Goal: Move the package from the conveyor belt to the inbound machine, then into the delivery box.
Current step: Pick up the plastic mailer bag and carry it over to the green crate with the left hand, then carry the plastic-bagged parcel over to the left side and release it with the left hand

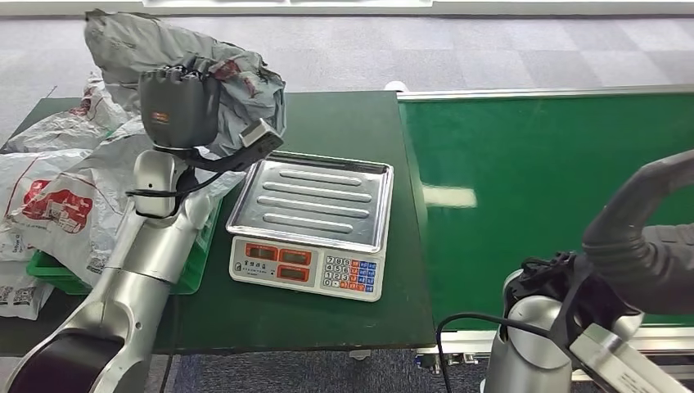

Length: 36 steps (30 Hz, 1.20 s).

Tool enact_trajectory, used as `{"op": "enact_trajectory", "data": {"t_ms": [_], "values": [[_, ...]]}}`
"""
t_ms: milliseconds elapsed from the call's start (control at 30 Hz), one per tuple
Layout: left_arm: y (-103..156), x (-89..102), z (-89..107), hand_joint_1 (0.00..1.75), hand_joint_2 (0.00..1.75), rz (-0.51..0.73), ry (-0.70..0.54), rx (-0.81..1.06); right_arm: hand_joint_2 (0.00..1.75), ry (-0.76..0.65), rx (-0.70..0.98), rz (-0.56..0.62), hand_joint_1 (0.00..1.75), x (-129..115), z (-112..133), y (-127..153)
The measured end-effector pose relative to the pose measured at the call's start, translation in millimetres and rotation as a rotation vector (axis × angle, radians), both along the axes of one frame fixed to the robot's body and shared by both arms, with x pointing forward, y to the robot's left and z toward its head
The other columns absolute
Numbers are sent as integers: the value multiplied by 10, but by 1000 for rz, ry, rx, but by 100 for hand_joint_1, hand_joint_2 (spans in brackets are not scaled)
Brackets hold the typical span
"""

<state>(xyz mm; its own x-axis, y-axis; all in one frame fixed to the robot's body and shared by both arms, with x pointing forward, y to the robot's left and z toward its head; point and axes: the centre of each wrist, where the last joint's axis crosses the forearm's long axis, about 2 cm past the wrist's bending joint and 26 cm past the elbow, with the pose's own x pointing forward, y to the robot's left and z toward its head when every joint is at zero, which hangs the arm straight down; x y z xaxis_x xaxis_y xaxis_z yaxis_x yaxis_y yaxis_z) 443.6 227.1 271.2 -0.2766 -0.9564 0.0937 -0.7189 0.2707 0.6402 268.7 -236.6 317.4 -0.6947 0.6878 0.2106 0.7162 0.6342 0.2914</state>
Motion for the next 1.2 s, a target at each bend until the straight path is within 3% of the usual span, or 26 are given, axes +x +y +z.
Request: {"op": "enact_trajectory", "data": {"t_ms": [133,233,267,333,367,400,467,600,733,967,1067,1133,1200], "values": [[573,-135,214,175,175,61,-195,-26,175,11,-1,-2,0,-9,-29,-8],[1085,-262,-1,175,175,285,-126,-63,175,32,-7,-22,0,-21,-44,-30],[1213,-290,-124,148,175,384,-60,-136,175,39,-8,-31,0,-28,-46,-43],[1289,-260,-313,61,175,567,112,-342,175,49,-9,-49,0,-51,-45,-67],[1247,-202,-378,17,131,632,217,-409,175,53,-10,-58,0,-62,-42,-76],[1182,-142,-456,0,87,679,326,-433,175,60,-12,-67,0,-72,-35,-82],[1072,-88,-664,0,0,734,491,-385,175,82,-16,-90,0,-92,-14,-85],[1055,-139,-993,0,0,776,598,-292,175,108,-24,-124,0,-131,31,-76],[1096,-185,-1141,0,0,782,626,-243,175,105,-23,-131,0,-157,61,-72],[1101,-222,-1186,0,0,701,549,-210,175,93,-40,-133,0,-164,82,-47],[969,-283,-1067,0,0,536,408,-274,175,77,-42,-118,0,-161,84,-37],[897,-336,-777,0,87,313,196,-447,175,63,-42,-99,0,-145,71,-30],[997,-494,-532,0,175,102,-165,-621,175,57,-42,-73,0,-108,37,-13]]}}
